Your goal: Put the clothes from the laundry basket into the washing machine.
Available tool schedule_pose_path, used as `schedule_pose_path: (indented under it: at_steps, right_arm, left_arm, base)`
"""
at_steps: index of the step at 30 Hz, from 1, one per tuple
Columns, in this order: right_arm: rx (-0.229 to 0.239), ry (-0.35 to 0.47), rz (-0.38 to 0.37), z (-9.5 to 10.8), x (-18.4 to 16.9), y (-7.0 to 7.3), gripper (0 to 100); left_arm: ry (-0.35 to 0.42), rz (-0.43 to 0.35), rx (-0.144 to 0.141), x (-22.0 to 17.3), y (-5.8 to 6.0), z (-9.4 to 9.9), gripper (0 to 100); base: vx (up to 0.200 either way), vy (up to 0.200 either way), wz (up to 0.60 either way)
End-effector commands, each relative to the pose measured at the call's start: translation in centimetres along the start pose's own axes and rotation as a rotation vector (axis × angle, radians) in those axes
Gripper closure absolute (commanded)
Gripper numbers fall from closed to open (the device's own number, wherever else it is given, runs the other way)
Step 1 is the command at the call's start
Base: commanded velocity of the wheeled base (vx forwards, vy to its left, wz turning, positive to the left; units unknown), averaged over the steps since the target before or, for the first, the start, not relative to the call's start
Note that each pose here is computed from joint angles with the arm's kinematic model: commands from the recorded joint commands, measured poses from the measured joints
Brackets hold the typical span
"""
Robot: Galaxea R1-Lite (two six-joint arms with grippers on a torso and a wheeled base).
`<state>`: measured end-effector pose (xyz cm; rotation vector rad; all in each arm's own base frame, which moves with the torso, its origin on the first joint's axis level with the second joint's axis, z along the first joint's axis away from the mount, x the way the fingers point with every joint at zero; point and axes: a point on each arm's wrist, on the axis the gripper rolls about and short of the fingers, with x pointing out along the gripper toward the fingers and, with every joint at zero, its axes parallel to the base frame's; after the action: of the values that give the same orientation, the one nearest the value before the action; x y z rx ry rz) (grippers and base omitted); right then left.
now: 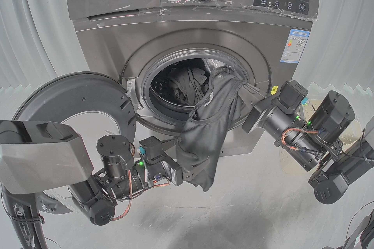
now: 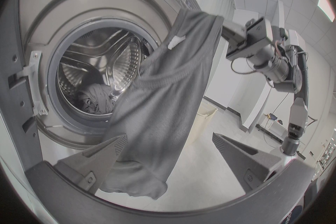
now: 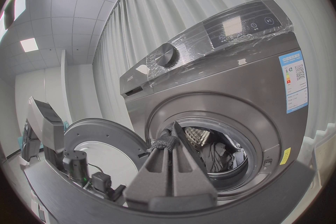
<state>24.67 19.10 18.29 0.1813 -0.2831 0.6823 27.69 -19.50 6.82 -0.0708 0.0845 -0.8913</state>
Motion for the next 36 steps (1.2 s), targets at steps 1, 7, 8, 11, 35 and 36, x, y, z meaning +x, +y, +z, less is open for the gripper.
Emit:
schedule_pose_path:
  at_steps: [1, 7, 8, 11, 35, 36]
  right_arm:
    - [0.011, -0.008, 0.034, 0.1, 0.1, 1.1, 100]
    - [0.023, -0.016, 0.072, 0.4, 0.1, 2.3, 100]
    - [0.025, -0.014, 0.075, 0.3, 0.1, 2.4, 100]
    - [0.025, -0.011, 0.073, 0.3, 0.0, 2.4, 100]
    - [0.037, -0.042, 0.112, 1.6, -0.6, 3.6, 100]
    - [0.037, -0.043, 0.110, 1.6, -0.6, 3.6, 100]
  left_arm:
    - [0.049, 0.016, 0.002, 0.8, 0.7, -2.1, 0]
    - [0.032, 0.018, -0.004, 1.2, 1.0, -1.9, 0]
    - [0.023, 0.017, -0.002, 1.3, 1.0, -1.7, 0]
    - [0.015, 0.016, 0.001, 1.3, 1.0, -1.4, 0]
    - [-0.001, 0.047, -0.018, 5.6, 4.0, -4.9, 0]
    - [-0.006, 0.056, -0.017, 5.8, 4.4, -5.0, 0]
  base:
    - [0.000, 0.000, 0.00]
    - [0.000, 0.000, 0.00]
    - [0.000, 0.000, 0.00]
    - [0.000, 0.000, 0.00]
    - [0.000, 0.000, 0.00]
    - [0.000, 0.000, 0.00]
